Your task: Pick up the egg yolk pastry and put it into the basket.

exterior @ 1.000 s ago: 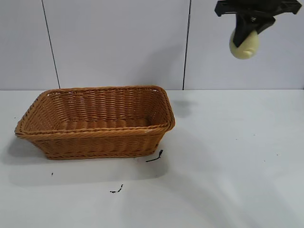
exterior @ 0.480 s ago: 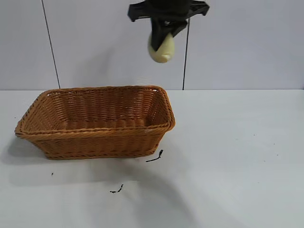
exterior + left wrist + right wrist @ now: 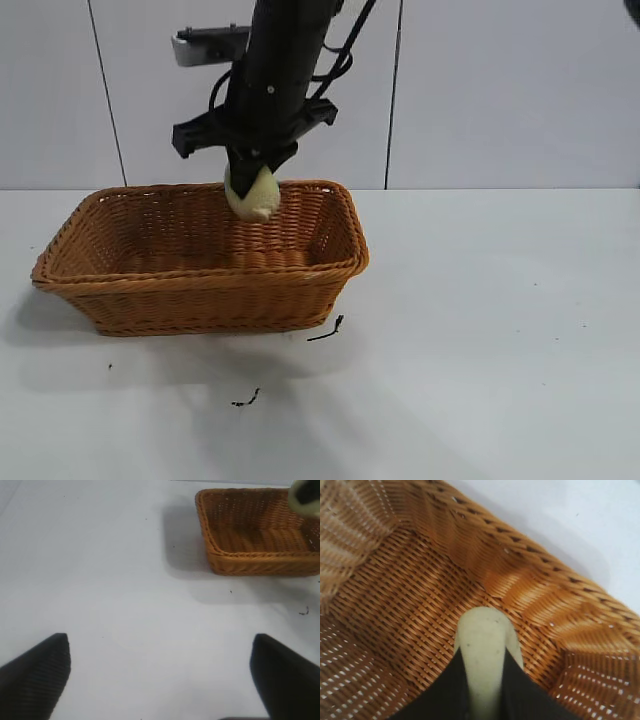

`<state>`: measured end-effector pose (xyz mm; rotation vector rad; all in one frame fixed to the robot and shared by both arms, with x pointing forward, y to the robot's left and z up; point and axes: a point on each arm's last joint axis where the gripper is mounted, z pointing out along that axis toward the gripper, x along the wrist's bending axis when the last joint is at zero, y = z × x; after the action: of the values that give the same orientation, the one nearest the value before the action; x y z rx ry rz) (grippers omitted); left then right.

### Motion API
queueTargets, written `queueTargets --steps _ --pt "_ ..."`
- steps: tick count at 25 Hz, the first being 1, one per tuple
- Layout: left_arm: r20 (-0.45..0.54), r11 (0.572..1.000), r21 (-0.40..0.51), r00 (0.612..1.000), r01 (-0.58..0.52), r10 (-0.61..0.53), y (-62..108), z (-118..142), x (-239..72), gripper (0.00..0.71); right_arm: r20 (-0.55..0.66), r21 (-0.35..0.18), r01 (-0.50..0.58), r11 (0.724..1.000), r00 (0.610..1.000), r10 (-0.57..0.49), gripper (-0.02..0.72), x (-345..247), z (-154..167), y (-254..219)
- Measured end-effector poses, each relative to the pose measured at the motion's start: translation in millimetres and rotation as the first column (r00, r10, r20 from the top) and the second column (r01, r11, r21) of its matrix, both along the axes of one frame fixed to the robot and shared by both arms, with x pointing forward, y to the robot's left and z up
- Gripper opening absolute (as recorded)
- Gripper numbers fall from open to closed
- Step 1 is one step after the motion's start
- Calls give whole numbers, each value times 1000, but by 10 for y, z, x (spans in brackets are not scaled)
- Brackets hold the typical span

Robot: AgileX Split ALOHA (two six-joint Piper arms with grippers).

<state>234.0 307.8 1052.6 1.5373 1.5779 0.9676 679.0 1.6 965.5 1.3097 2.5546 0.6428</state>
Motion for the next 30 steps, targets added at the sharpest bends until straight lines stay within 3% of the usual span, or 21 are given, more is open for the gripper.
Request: queueTargets --steps 5,7,9,13,15,18,25,30 --pt "0 1000 0 1000 0 0 0 0 0 696 -46 1 4 1000 999 -3 64 7 -198 29" --pt "0 1000 0 1000 0 0 0 0 0 696 -49 3 4 1000 999 -4 102 7 -209 32" --pt "0 1000 0 1000 0 0 0 0 0 696 -48 3 2 1000 999 -2 218 7 -209 33" --pt "0 1000 0 1000 0 0 0 0 0 696 -44 -6 -28 1000 999 28 572 2 -210 34" --pt "0 1000 0 1000 0 0 0 0 0 696 -44 -7 -36 999 998 36 647 -3 -187 33" --pt "0 1000 0 1000 0 0 0 0 0 696 -38 -5 -42 999 998 42 683 -23 -14 22" --pt "0 1000 0 1000 0 0 0 0 0 696 43 26 -49 998 998 48 694 -42 606 -18" --pt "0 1000 0 1000 0 0 0 0 0 696 80 45 19 999 997 -22 694 137 785 -337"
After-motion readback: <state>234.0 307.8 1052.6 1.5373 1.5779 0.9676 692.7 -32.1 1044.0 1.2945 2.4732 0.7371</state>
